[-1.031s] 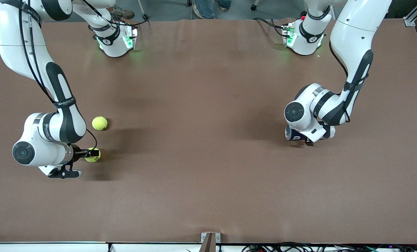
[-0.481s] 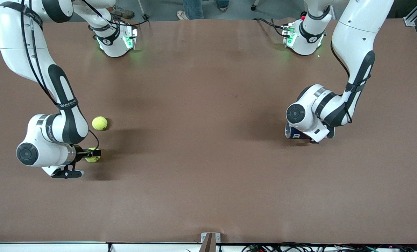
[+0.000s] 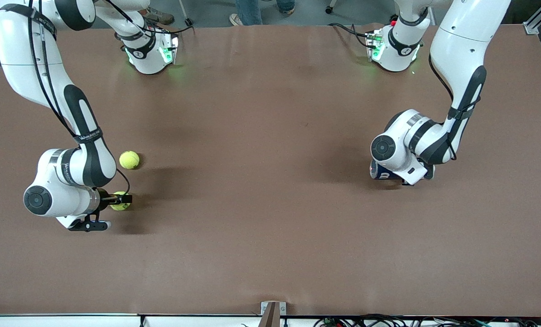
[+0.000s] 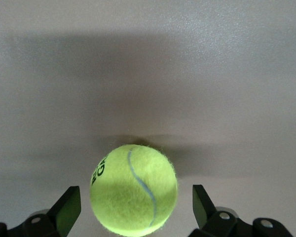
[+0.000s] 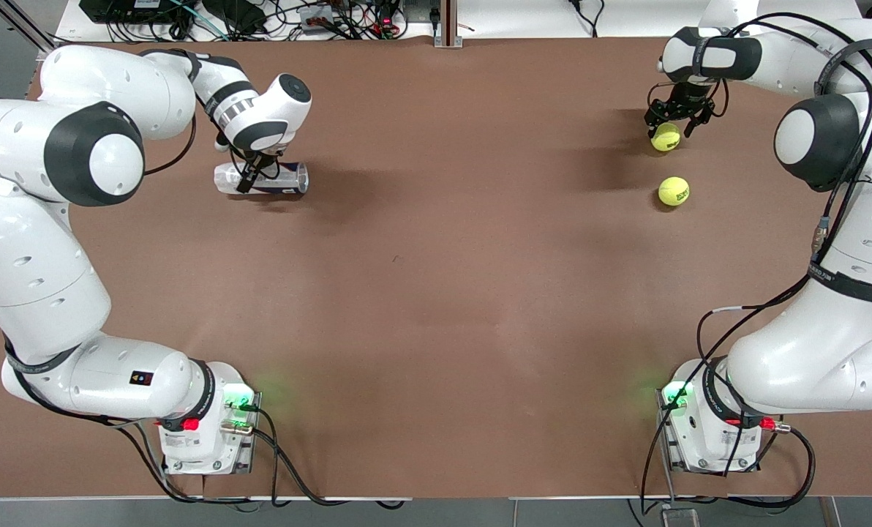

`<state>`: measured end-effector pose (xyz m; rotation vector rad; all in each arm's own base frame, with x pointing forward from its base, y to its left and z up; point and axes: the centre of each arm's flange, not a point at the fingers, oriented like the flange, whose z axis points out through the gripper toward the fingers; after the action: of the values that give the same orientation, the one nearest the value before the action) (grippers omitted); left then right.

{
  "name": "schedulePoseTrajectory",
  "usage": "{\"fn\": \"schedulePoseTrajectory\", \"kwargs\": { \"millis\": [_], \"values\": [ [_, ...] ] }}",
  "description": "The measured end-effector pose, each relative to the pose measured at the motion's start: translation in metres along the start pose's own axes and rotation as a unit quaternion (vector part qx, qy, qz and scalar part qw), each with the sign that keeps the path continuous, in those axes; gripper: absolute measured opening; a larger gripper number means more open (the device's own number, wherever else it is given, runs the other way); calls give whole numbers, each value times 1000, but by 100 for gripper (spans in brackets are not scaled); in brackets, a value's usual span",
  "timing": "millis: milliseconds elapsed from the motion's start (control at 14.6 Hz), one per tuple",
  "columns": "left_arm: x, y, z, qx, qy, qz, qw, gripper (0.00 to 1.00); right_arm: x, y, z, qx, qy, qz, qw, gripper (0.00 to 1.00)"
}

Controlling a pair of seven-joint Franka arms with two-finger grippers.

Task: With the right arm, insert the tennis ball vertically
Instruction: 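Lift the tennis ball with the right gripper while the left gripper lifts the can, then tilt the can upright with the left gripper and bring the ball to its opening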

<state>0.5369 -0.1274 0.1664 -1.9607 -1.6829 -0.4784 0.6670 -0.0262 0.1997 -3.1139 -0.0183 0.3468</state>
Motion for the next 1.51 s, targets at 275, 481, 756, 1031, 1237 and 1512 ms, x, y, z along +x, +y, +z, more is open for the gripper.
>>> {"fn": "schedulePoseTrajectory", "kwargs": {
  "millis": [275, 481, 756, 1031, 1237, 1512],
  "values": [
    [-8, 21, -44, -22, -42, -22, 999, 72, 2, 0, 4, 0, 5, 1, 1000, 90],
    [-31, 28, -91, -35, -96, -26, 994, 72, 3, 0, 7, 0, 5, 1, 1000, 78],
    [-63, 31, -156, -50, -181, -14, 982, 72, 4, 0, 5, 0, 7, 1, 1000, 66],
    [-104, 36, -207, -79, -285, -16, 955, 72, 4, -3, 3, 0, 6, -1, 1000, 66],
    [-137, 33, -241, -100, -361, -17, 927, 72, -2, -23, -25, 0, -22, -15, 1000, 66],
    [-181, 28, -273, -96, -433, -23, 896, 72, -36, -57, -116, -4, -44, -31, 999, 66]
  ]
}}
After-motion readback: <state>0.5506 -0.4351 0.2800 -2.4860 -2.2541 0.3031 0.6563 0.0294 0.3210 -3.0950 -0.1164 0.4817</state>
